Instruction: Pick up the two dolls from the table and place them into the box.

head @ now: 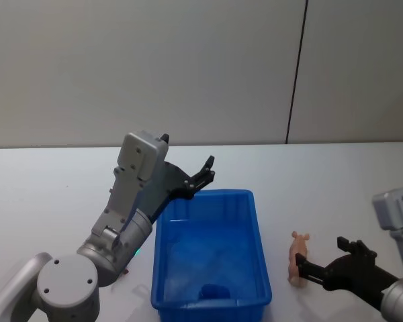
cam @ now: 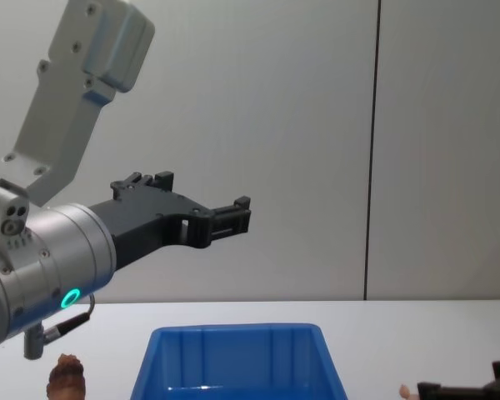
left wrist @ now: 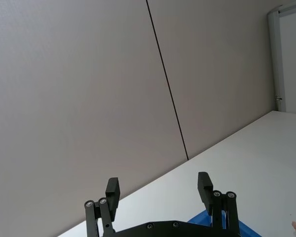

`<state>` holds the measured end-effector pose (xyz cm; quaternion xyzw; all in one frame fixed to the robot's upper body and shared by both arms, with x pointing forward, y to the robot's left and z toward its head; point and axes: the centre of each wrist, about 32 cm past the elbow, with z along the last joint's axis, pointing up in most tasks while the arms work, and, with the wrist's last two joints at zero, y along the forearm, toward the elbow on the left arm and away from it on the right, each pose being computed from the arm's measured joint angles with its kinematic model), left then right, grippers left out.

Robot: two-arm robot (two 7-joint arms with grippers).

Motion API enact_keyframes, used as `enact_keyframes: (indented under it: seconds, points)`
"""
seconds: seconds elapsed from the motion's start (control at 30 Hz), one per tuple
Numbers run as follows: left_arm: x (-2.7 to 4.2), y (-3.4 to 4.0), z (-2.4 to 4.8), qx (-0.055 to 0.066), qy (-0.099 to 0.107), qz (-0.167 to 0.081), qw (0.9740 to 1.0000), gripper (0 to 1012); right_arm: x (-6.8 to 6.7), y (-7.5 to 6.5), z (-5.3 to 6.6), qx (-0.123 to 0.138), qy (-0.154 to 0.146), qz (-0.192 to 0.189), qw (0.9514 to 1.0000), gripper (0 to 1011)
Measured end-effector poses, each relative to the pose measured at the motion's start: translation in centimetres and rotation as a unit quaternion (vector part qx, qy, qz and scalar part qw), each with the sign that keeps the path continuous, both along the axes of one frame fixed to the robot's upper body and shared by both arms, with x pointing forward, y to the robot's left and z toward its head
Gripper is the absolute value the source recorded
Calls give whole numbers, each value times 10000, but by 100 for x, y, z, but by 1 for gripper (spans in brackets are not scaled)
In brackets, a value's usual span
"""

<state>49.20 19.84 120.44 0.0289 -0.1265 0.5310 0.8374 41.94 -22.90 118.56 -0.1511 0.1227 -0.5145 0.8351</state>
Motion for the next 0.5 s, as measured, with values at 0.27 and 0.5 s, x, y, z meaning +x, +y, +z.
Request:
enact_keyframes:
  seconds: [0.27,0.5]
  points:
    - [0,0,0,0,0,0,10000,1001,44,94,-75,-82,70,-56,9999,1001]
    - [0,0,0,0,0,0,10000,1001,102,176,-175,-143,173,-162,9996,1001]
